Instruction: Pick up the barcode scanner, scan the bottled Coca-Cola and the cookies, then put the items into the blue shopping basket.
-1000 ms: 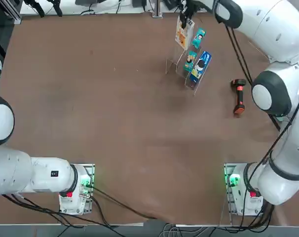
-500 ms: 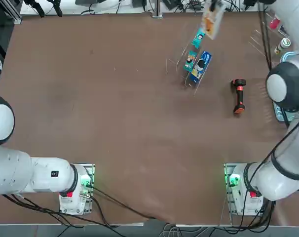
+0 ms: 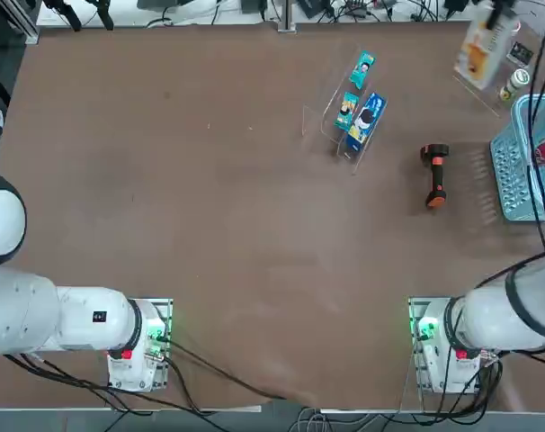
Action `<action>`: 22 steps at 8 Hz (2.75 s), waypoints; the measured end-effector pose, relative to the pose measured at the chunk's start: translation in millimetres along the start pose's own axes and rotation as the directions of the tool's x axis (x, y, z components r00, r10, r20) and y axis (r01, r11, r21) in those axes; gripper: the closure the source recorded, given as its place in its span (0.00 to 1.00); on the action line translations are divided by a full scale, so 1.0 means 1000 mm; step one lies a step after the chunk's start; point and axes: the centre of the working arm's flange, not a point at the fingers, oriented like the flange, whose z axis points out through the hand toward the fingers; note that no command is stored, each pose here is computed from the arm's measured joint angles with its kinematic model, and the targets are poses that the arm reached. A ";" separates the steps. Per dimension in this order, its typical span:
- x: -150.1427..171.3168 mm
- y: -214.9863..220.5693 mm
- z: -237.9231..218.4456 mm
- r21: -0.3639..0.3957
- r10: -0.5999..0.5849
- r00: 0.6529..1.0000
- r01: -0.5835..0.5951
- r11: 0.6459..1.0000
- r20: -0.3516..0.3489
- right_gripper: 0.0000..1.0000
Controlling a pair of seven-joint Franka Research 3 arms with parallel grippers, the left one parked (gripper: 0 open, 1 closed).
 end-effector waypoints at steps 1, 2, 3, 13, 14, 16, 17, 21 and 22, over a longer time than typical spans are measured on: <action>-0.039 0.037 0.013 -0.010 0.027 1.000 -0.027 1.000 -0.004 0.67; -0.080 0.075 0.030 -0.017 0.056 0.998 -0.057 0.998 -0.026 0.67; -0.123 0.112 0.053 -0.022 0.090 0.994 -0.091 0.996 -0.056 0.67; -0.226 0.178 0.245 -0.021 0.221 0.969 -0.225 0.974 -0.114 0.56; -0.224 0.181 0.250 -0.020 0.220 0.969 -0.223 0.975 -0.112 0.41; -0.220 0.181 0.243 -0.030 0.210 0.971 -0.215 0.976 -0.118 0.01; -0.215 0.178 0.232 -0.036 0.196 0.973 -0.201 0.979 -0.121 0.00; -0.125 0.115 0.095 -0.101 -0.016 0.991 0.003 0.995 -0.132 0.00; -0.096 0.080 0.061 -0.138 -0.085 0.985 0.063 0.988 -0.152 0.00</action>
